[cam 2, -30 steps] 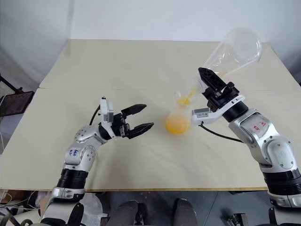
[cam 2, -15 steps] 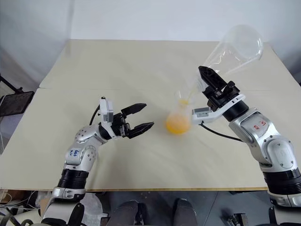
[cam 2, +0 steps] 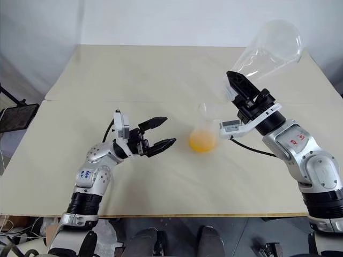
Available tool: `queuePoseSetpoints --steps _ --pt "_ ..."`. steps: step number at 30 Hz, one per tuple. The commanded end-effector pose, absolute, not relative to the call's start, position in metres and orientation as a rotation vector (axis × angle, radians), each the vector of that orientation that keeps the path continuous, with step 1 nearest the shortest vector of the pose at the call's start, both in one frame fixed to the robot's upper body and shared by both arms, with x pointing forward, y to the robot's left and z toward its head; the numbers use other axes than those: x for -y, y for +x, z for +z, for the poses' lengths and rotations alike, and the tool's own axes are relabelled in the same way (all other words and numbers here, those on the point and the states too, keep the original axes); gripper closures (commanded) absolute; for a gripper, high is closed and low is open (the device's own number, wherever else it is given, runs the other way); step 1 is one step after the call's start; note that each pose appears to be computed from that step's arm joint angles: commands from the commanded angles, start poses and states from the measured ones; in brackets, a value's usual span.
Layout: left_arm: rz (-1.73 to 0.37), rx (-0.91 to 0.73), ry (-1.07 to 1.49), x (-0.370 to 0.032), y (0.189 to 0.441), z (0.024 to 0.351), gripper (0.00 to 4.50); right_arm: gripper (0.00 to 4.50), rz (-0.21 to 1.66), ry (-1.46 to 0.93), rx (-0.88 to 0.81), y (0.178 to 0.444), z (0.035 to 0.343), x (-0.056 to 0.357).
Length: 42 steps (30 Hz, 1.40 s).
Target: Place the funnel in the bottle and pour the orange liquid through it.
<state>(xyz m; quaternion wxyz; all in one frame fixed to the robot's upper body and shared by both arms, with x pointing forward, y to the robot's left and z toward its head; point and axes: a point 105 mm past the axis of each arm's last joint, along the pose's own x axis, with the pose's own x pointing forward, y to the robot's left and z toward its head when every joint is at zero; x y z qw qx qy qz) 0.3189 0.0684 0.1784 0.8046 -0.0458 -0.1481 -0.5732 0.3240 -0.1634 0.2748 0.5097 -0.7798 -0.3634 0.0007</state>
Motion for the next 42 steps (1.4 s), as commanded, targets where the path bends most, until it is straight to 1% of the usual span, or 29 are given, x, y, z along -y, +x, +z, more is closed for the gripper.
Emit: queuePoseSetpoints --steps 1,15,23,26,28,31,32,34,35,39,41,42 --pt "-1.235 0.360 -0.091 -0.066 0.316 0.185 0.00 2.08 -0.030 -1.883 0.925 0.319 0.285 0.162" --pt "-1.232 0.364 -0.085 -0.067 0.317 0.185 0.00 2.08 -0.020 -1.813 0.906 0.316 0.277 0.156" --pt "-1.230 0.358 -0.085 -0.067 0.316 0.184 0.00 2.08 -0.007 -1.552 0.812 0.315 0.281 0.166" --pt "-1.229 0.355 -0.082 -0.068 0.316 0.183 0.00 2.08 -0.003 -1.427 0.741 0.315 0.283 0.175" --pt "-1.228 0.351 -0.078 -0.070 0.316 0.183 0.00 2.08 -0.034 -1.238 0.660 0.316 0.288 0.194" --pt "-1.229 0.347 -0.073 -0.071 0.317 0.183 0.00 2.08 -0.089 -1.051 0.603 0.312 0.298 0.219" --pt "-1.231 0.345 -0.071 -0.071 0.317 0.183 0.00 2.08 -0.089 -0.934 0.557 0.312 0.298 0.232" --pt "-1.237 0.341 -0.069 -0.071 0.318 0.183 0.00 2.08 -0.083 -0.674 0.475 0.313 0.293 0.256" --pt "-1.240 0.340 -0.069 -0.071 0.318 0.183 0.00 2.08 -0.073 -0.593 0.449 0.313 0.290 0.261" --pt "-1.252 0.336 -0.070 -0.068 0.319 0.183 0.00 2.08 -0.119 -0.334 0.386 0.313 0.281 0.297" --pt "-1.257 0.336 -0.071 -0.067 0.319 0.184 0.00 2.08 -0.158 -0.257 0.403 0.311 0.277 0.316" --pt "-1.259 0.336 -0.070 -0.066 0.320 0.184 0.00 2.08 -0.189 -0.212 0.394 0.309 0.270 0.333"
